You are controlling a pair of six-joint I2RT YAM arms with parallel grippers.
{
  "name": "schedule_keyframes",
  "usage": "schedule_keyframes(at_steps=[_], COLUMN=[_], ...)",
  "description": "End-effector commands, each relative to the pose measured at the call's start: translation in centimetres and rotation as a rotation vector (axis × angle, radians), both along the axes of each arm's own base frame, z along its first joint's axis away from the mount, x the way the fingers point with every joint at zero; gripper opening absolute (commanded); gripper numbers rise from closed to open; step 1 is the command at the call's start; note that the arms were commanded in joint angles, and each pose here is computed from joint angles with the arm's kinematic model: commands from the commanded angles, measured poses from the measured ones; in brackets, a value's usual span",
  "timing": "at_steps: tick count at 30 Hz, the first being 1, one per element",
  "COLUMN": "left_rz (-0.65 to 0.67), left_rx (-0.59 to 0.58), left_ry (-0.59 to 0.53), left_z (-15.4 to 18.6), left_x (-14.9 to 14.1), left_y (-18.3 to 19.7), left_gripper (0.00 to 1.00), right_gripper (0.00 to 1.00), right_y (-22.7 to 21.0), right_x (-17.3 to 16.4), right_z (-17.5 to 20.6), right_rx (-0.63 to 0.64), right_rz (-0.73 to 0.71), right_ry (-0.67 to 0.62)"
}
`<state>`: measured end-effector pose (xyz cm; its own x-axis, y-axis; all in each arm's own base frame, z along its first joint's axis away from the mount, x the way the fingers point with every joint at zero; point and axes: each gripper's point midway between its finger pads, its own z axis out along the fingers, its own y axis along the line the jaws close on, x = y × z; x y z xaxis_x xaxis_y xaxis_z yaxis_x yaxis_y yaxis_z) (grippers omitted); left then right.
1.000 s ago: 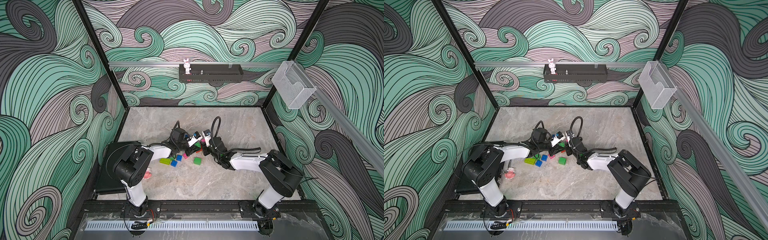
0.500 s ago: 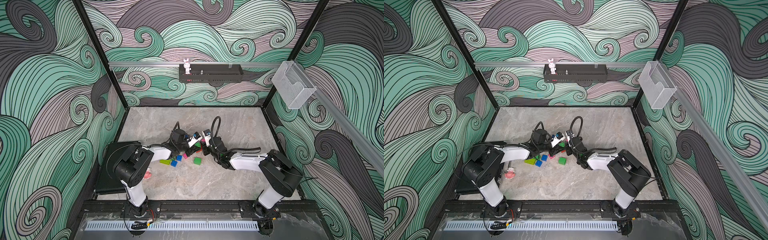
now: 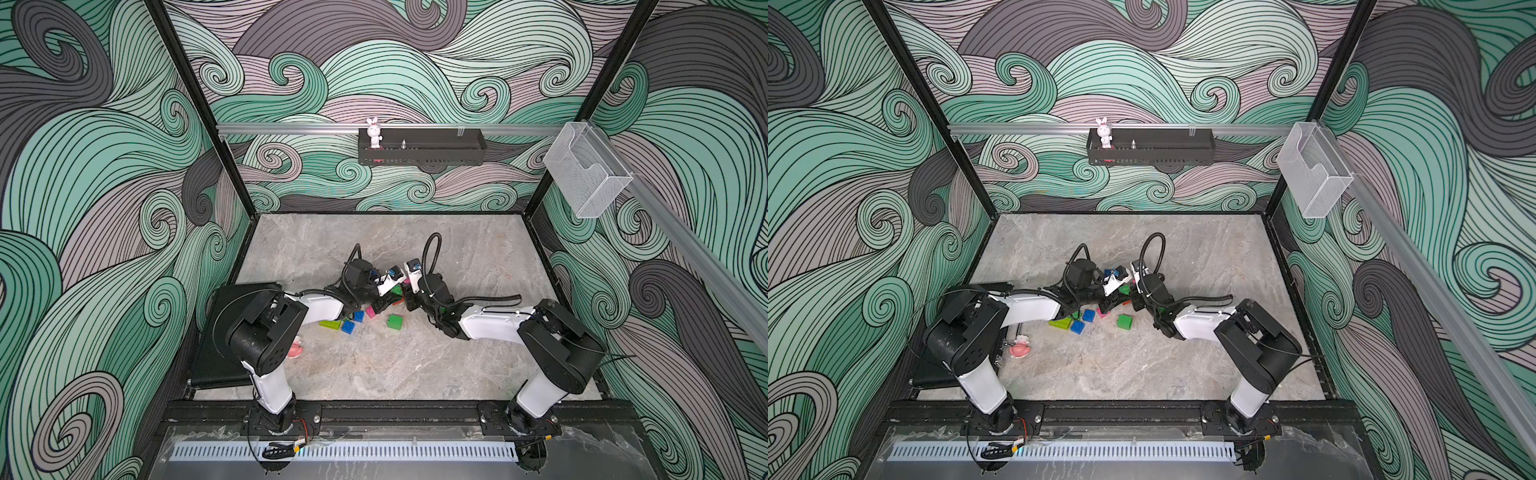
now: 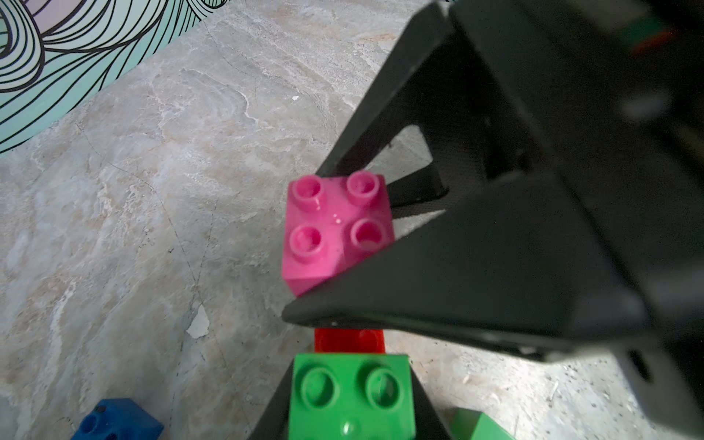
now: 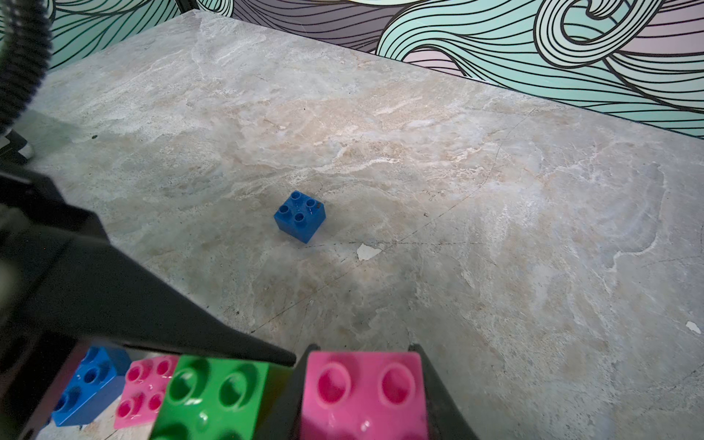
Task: Assemble the number 4 with lego
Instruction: Assemble the lego brick with the lego brick.
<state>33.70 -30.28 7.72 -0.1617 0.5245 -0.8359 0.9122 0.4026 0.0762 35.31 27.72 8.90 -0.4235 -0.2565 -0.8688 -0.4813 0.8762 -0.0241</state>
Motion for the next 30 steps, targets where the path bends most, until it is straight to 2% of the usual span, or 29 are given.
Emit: schedule_keyframes(at_steps=[1, 8, 17, 25, 30], left_rz=[0.064, 0.111, 0.102, 0.086, 0.089], left_rx=[0.194, 0.145, 0.097, 0.119, 0.189], left_ry=[0.138, 0.154, 0.156, 0.16, 0.157], left_z=[-6.0, -5.4, -4.9, -5.6, -6.7], left_x=[-2.2, -1.9, -2.4, -2.2, -2.2], left_y=[3.2, 3.1, 3.0, 3.0, 3.8], left_gripper=[0.0, 0.0, 0.0, 0.0, 0.0], right_gripper=[0.0, 0.0, 0.0, 0.0, 0.0], right_y=[-4.0, -4.0, -4.0, -3.9, -4.0], right_x=[-5.0, -5.0, -5.0, -5.0, -5.0], right_z=[-9.8, -9.9, -10.0, -10.0, -9.8], right_rx=[-0.241, -0.244, -0.246, -0.245, -0.243], right_rz=[0.017, 0.019, 0.02, 0.022, 0.018], right_ry=[0.306, 0.309, 0.312, 0.312, 0.308])
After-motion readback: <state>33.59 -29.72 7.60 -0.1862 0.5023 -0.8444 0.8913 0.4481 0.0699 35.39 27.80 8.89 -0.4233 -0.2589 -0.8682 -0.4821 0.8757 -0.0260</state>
